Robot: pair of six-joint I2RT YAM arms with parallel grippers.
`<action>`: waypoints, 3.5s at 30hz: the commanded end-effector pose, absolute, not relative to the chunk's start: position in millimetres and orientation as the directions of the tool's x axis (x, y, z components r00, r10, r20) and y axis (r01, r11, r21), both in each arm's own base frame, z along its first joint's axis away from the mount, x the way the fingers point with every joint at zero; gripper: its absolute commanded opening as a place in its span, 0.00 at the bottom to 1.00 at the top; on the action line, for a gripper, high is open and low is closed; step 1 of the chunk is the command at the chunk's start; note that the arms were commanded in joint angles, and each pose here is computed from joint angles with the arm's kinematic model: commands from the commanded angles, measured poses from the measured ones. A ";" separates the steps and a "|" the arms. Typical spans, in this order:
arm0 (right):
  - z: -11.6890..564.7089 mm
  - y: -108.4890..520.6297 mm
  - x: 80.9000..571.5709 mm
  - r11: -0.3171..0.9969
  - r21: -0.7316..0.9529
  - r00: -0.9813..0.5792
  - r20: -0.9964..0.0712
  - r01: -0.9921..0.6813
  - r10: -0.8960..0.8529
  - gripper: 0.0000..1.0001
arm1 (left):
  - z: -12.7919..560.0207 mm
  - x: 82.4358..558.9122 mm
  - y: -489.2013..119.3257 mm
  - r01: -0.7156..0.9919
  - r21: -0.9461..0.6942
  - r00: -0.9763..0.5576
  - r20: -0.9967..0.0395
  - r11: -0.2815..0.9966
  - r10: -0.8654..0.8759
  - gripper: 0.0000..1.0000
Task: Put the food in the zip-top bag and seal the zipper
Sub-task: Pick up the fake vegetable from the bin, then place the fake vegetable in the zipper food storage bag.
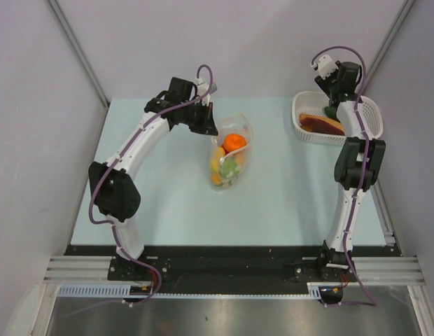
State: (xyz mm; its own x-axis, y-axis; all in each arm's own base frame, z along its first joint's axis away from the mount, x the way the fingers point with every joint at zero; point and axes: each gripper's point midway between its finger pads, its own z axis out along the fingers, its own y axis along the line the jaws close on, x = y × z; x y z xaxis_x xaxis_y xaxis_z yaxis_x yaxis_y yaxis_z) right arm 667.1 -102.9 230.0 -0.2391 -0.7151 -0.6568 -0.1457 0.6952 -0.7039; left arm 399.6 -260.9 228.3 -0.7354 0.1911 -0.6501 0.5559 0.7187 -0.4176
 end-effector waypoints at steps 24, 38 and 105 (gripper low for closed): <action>70.0 -169.3 664.5 0.672 -0.626 -0.482 -0.482 -0.395 -0.732 0.64 | 243.8 403.0 -262.0 0.575 -0.419 -0.713 -0.679 0.703 0.178 0.00; 60.3 -189.6 665.2 0.660 -0.657 -0.512 -0.451 -0.364 -0.731 0.60 | 241.4 409.8 -265.5 0.566 -0.428 -0.725 -0.666 0.705 0.178 0.00; 367.4 267.3 396.8 0.601 0.734 -0.563 -0.655 -0.315 0.504 0.00 | 257.7 375.0 -264.0 0.532 -0.480 -0.699 -0.714 0.698 0.041 0.00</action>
State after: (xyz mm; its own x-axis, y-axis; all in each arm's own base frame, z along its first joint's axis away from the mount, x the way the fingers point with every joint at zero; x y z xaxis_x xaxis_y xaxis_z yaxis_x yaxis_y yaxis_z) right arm 402.6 276.1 364.6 -0.6087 0.4598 -0.6466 -0.3587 0.5674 0.7412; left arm 379.8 -262.8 229.3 -0.7473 0.0859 -0.6589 0.5077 0.7137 -0.4827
